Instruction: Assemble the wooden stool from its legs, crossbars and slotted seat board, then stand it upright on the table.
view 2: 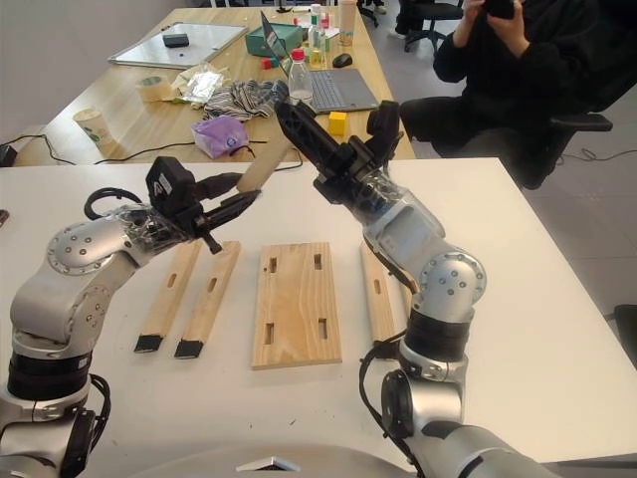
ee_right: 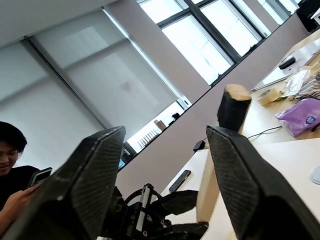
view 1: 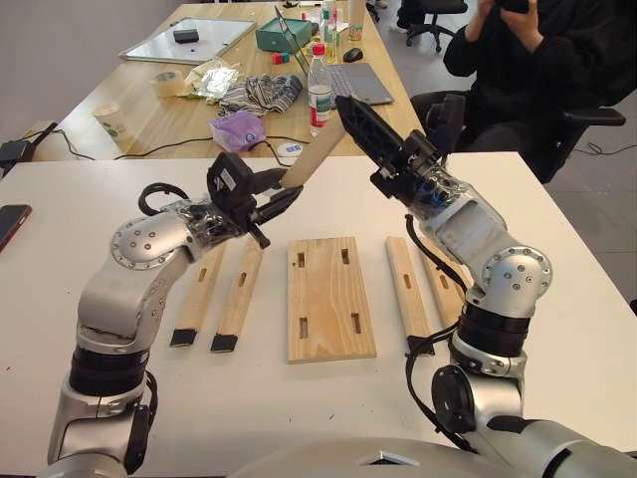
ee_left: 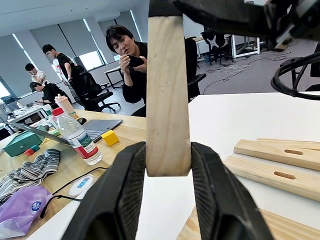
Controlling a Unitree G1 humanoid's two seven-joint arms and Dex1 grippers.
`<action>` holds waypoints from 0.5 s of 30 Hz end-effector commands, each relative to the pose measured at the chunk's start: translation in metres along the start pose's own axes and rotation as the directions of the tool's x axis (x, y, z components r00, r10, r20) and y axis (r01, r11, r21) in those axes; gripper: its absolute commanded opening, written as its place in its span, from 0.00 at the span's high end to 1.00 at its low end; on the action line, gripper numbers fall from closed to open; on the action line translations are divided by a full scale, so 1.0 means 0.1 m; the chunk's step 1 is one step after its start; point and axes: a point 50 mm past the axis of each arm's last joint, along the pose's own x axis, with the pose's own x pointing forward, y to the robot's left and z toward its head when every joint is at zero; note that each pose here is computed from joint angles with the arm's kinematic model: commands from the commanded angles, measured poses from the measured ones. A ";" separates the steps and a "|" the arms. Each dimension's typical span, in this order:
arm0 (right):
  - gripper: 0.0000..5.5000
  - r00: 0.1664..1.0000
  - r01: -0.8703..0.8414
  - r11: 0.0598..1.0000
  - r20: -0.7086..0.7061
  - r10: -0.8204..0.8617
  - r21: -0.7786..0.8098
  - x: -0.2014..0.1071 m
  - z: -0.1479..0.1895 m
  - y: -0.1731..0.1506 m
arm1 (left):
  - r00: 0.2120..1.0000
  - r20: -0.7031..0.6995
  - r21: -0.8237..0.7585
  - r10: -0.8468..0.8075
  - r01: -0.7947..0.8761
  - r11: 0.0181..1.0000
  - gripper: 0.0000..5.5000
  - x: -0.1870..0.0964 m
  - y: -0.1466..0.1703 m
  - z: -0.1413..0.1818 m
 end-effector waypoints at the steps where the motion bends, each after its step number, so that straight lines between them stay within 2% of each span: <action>1: 0.41 0.999 0.035 0.998 -0.027 -0.037 -0.047 -0.04 -0.01 -0.06 | 0.995 0.037 0.013 0.091 -0.092 0.996 0.77 0.00 0.12 0.06; 9: 0.41 0.998 0.066 0.997 0.001 -0.066 -0.045 -0.03 0.02 -0.12 | 0.999 0.032 -0.035 -0.044 0.045 0.998 0.77 0.07 -0.15 0.02; 15: 0.41 0.991 0.132 0.991 0.027 -0.131 -0.029 -0.03 0.07 -0.23 | 0.996 0.025 -0.069 -0.087 0.089 0.994 0.77 0.08 -0.26 -0.02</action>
